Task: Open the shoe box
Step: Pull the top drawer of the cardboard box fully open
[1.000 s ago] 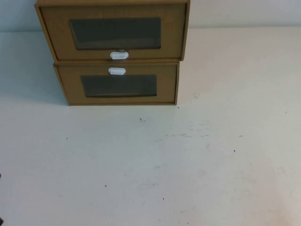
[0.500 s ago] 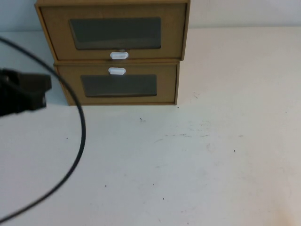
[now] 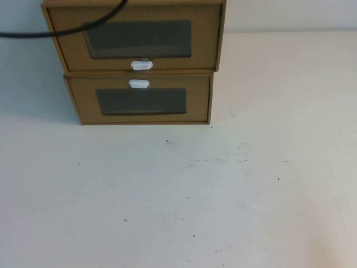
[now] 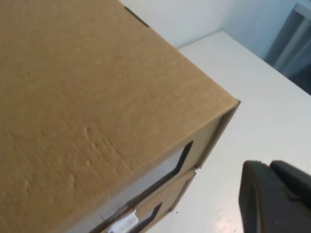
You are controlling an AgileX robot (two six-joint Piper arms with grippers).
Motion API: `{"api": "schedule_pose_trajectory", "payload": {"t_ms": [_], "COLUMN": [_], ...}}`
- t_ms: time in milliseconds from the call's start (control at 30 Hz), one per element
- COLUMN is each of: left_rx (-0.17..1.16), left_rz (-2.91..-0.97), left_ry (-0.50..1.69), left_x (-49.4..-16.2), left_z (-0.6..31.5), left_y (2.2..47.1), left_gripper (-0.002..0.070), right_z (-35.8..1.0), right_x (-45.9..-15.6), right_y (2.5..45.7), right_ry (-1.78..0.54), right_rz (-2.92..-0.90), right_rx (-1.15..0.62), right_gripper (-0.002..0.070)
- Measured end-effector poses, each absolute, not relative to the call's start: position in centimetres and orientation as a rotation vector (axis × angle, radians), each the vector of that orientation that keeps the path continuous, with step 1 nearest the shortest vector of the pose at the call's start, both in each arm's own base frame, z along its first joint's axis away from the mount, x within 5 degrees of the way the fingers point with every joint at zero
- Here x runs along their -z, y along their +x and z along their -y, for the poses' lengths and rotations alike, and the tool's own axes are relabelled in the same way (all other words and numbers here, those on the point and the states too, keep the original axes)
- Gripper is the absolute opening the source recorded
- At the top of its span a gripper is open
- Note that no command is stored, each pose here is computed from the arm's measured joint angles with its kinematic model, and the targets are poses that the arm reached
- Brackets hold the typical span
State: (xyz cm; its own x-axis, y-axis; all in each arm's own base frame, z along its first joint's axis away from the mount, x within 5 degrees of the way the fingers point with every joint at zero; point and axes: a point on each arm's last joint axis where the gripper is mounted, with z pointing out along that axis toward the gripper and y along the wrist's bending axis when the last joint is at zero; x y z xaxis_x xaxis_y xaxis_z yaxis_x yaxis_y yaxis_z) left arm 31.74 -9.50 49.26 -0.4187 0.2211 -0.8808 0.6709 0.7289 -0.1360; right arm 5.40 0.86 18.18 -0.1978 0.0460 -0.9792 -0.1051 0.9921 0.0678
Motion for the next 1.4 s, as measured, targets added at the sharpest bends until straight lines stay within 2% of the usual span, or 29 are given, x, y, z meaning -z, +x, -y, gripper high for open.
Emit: {"api": "schedule_pose_trajectory", "payload": {"t_ms": [200, 400, 567, 667, 833, 1000, 1233, 1400], "left_rx": [0.651, 0.664, 0.556, 0.515, 0.504, 0.499, 0.499, 0.499], "left_rz": [-2.049, -2.107, -2.168, -2.16, -2.152, -2.153, -2.155, -2.155], "left_ry": [0.696, 0.682, 0.712, 0.73, 0.733, 0.733, 0.727, 0.728], "left_x": [-47.9, -44.6, -41.9, -41.5, -41.2, -41.2, -41.2, -41.3], "left_z": [10.5, 11.1, 12.3, 13.3, 13.7, 13.7, 13.7, 13.7], "left_y": [37.1, 41.2, 43.0, 43.3, 43.5, 43.6, 43.6, 43.5], "left_gripper": [-0.0005, -0.0005, -0.0005, -0.0005, -0.0005, -0.0005, -0.0005, -0.0005], "right_z": [-0.9, -0.8, -0.7, -0.9, -2.2, -3.5, -4.5, -5.8], "right_x": [-19.6, -20.1, -20.3, -20.2, -23.6, -28.6, -34.3, -36.2], "right_y": [5.6, 5.6, 5.6, 5.5, 4.9, 6.1, 11.7, 15.8], "right_ry": [0.165, 0.314, 0.4, 0.405, 0.297, 0.127, -0.145, -0.3], "right_rz": [-1.613, -1.54, -1.509, -1.532, -1.609, -1.844, -2.094, -2.165], "right_rx": [-0.343, -0.484, -0.569, -0.603, -0.693, -0.688, -0.588, -0.581], "right_gripper": [-0.0014, -0.0014, -0.0014, -0.0014, -0.0014, -0.0014, -0.0013, -0.0013]}}
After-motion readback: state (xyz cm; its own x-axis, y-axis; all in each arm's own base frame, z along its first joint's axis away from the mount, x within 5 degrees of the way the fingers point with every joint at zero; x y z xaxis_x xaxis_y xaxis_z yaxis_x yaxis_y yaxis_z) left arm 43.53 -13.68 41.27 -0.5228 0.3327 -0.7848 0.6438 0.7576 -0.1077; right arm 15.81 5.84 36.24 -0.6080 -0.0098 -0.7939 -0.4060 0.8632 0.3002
